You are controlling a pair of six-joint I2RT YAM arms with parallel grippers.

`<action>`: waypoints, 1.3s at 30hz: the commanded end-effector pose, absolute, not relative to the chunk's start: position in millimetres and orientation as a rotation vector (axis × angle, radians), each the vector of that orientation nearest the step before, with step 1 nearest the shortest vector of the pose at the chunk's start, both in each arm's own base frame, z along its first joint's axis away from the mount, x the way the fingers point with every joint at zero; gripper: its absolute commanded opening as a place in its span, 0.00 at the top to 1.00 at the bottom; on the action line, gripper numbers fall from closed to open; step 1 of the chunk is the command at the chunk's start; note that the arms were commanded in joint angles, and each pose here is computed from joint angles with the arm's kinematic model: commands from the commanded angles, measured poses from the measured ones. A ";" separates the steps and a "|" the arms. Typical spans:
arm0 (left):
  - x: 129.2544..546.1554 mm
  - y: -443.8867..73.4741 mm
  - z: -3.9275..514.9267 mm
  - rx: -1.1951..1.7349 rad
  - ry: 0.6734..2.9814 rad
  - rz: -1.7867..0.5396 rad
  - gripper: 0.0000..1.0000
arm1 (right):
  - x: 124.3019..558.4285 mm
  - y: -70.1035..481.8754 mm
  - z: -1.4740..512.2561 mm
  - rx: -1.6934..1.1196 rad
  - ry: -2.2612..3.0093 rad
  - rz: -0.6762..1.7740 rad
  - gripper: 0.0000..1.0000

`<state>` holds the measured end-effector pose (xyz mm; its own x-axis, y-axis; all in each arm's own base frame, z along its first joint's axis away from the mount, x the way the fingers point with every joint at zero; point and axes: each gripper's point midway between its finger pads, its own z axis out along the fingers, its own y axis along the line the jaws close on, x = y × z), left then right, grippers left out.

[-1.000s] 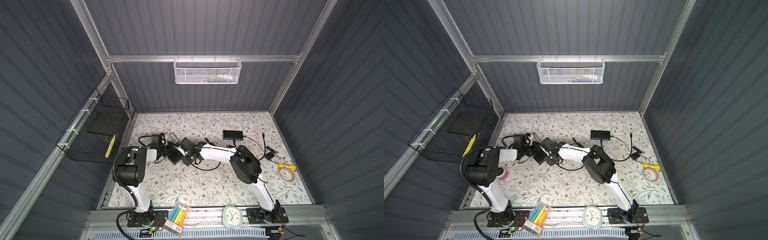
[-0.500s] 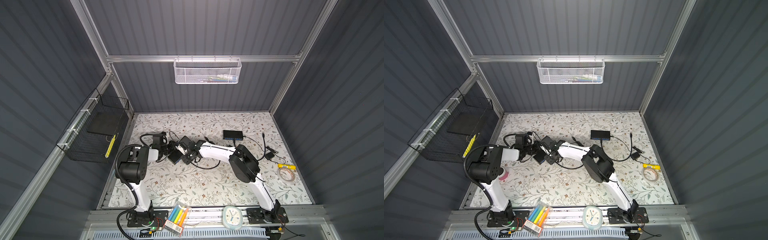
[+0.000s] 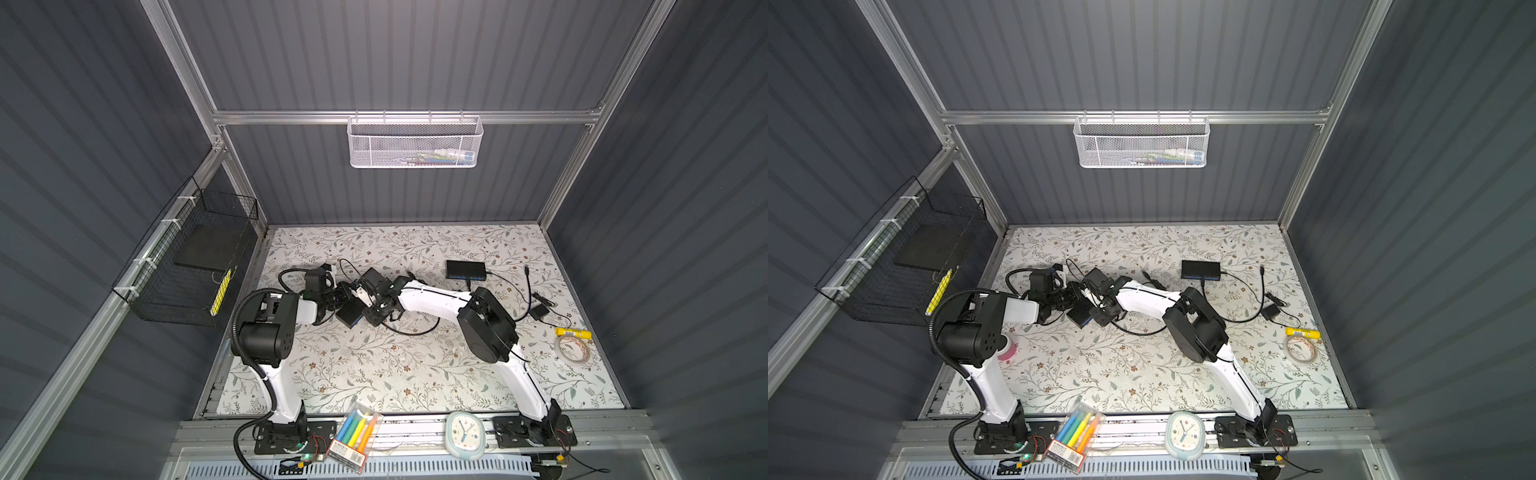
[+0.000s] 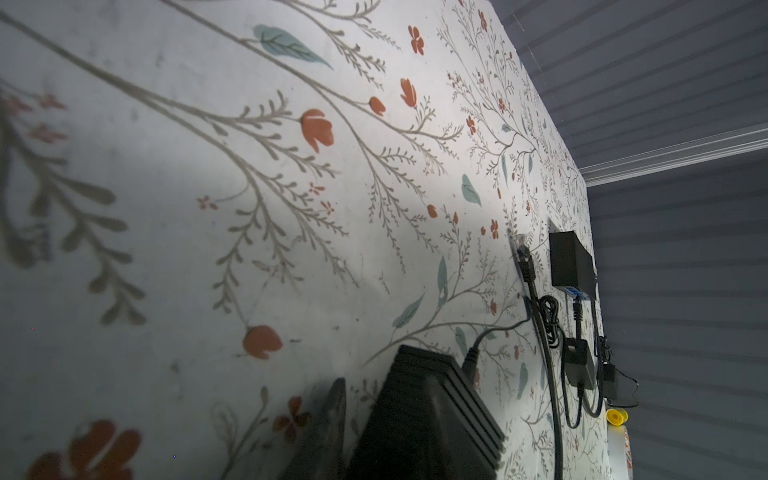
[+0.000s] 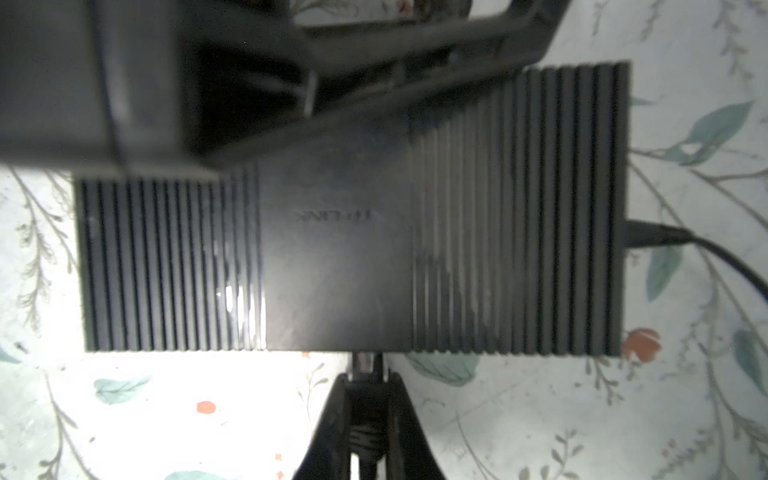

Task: Insert the plug into the switch port

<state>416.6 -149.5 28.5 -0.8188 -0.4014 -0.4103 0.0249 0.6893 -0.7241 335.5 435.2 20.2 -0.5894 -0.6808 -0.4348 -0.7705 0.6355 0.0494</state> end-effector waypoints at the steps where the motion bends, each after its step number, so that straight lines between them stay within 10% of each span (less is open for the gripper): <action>1: 308.7 -173.7 -37.0 -0.375 2.790 -1.141 0.69 | 397.9 456.4 56.8 -0.969 2.234 0.376 0.96; 19: 378.0 -65.0 93.6 -0.487 2.496 -0.667 0.50 | 362.4 431.1 29.8 -1.088 2.311 0.356 0.93; 39: 285.2 37.9 170.9 -0.820 2.243 -0.247 0.47 | 316.1 574.9 46.4 -1.373 2.137 0.784 0.88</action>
